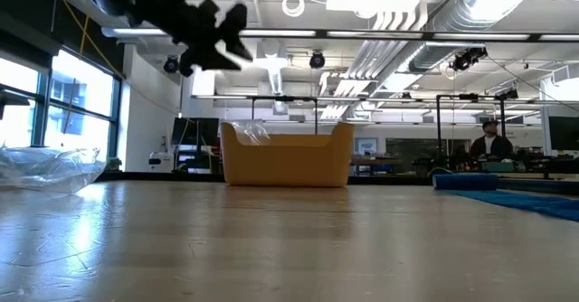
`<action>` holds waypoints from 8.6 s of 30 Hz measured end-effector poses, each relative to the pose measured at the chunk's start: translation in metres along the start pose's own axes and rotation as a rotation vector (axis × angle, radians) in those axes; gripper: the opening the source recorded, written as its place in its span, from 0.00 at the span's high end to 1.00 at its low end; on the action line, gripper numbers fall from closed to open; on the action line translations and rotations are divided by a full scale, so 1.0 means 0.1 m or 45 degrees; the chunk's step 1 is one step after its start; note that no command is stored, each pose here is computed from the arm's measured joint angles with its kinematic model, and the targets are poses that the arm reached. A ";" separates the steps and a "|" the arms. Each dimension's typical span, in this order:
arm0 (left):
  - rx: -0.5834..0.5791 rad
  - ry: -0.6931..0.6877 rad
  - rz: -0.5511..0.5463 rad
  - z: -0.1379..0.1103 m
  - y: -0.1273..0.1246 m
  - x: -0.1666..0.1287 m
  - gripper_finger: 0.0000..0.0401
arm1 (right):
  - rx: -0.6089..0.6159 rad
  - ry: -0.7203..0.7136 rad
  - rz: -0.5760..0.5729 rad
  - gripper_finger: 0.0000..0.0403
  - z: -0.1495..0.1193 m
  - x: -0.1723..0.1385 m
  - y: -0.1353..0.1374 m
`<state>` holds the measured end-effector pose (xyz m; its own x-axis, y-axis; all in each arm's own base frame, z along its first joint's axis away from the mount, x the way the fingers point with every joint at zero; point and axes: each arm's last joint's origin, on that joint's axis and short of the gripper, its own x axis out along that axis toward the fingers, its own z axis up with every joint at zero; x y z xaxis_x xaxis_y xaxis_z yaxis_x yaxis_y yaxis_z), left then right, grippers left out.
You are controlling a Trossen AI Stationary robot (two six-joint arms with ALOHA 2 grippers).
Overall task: Roll bandage
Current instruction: Roll the blue bandage
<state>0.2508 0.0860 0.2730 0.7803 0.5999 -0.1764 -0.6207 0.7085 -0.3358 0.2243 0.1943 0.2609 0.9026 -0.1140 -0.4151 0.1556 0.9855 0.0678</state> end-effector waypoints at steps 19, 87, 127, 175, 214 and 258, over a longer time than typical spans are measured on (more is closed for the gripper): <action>0.160 0.602 -0.627 -1.66 -1.36 -0.67 0.61 | 0.380 0.982 -0.435 0.69 -0.78 0.12 -0.29; 0.071 0.501 -0.811 -1.81 -1.46 -0.47 0.61 | 0.151 1.030 0.171 0.47 -1.00 0.14 0.73; 0.728 0.153 -1.111 -1.70 -2.00 -0.89 0.61 | -0.081 0.747 0.090 0.71 -0.80 0.39 0.25; 0.881 0.176 -0.941 -1.09 -2.37 -1.02 0.61 | -0.092 -0.077 0.135 0.72 -0.33 0.16 -0.05; 1.227 -0.109 -1.047 -1.46 -2.52 -0.87 0.61 | -0.019 -0.028 0.192 0.72 -0.35 0.16 -0.04; 1.590 -0.041 -0.922 -1.49 -2.75 -0.47 0.75 | 0.041 -0.004 0.232 0.71 -0.35 0.17 -0.04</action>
<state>0.3964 -0.1925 0.2362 0.9551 -0.0288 -0.2948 0.2296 0.7007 0.6755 0.2253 0.1929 0.2219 0.9181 0.0659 -0.3908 0.0019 0.9853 0.1708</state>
